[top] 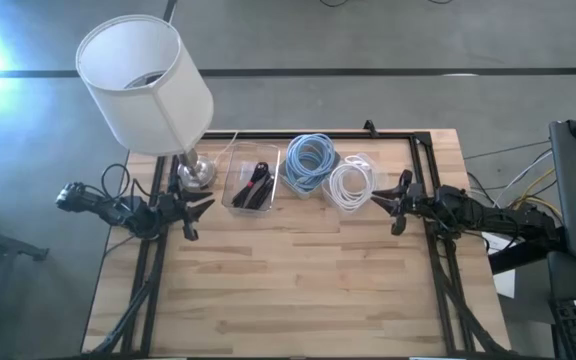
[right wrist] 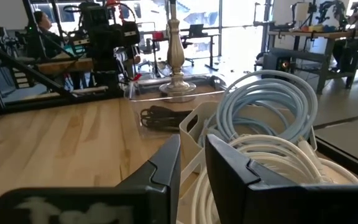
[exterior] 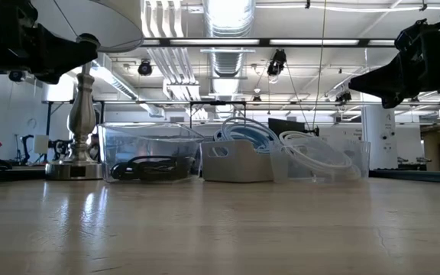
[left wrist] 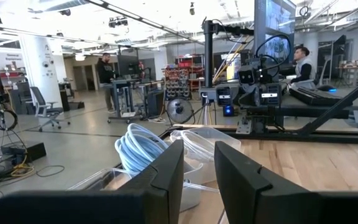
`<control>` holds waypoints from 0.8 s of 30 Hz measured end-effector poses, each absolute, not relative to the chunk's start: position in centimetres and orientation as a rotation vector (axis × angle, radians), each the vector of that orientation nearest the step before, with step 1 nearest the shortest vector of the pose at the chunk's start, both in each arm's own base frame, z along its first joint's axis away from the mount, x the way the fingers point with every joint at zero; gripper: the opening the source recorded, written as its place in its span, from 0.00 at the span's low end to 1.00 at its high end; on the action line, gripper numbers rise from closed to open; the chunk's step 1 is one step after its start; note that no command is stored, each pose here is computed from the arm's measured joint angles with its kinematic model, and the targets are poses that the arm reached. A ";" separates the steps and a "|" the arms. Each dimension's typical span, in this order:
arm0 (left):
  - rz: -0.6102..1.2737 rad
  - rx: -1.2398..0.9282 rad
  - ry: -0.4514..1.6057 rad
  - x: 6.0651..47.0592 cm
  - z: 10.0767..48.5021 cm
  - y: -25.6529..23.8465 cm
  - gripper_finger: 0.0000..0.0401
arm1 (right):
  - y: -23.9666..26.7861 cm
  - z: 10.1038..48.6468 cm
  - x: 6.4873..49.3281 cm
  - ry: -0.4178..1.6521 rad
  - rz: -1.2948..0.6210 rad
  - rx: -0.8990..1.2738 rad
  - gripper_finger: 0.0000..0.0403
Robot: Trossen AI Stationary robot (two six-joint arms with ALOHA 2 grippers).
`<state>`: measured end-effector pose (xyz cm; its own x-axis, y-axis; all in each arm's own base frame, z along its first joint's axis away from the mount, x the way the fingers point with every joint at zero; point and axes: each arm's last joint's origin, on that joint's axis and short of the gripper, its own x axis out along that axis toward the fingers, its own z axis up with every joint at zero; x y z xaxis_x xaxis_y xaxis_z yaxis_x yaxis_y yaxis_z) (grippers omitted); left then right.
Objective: Sort HDMI cables
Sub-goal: Return to Home Position
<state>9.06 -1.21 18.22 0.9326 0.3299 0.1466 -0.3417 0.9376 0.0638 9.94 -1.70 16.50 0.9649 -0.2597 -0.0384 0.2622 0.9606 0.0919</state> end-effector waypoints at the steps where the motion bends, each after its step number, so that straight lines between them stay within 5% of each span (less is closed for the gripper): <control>1: 0.344 0.089 -0.135 9.1 18.2 -1.2 0.24 | -1.7 16.5 9.9 0.026 -0.264 0.097 0.17; 24: 0.343 0.091 -0.131 9.1 18.2 -1.2 0.24 | -1.7 16.5 9.9 0.027 -0.264 0.096 0.21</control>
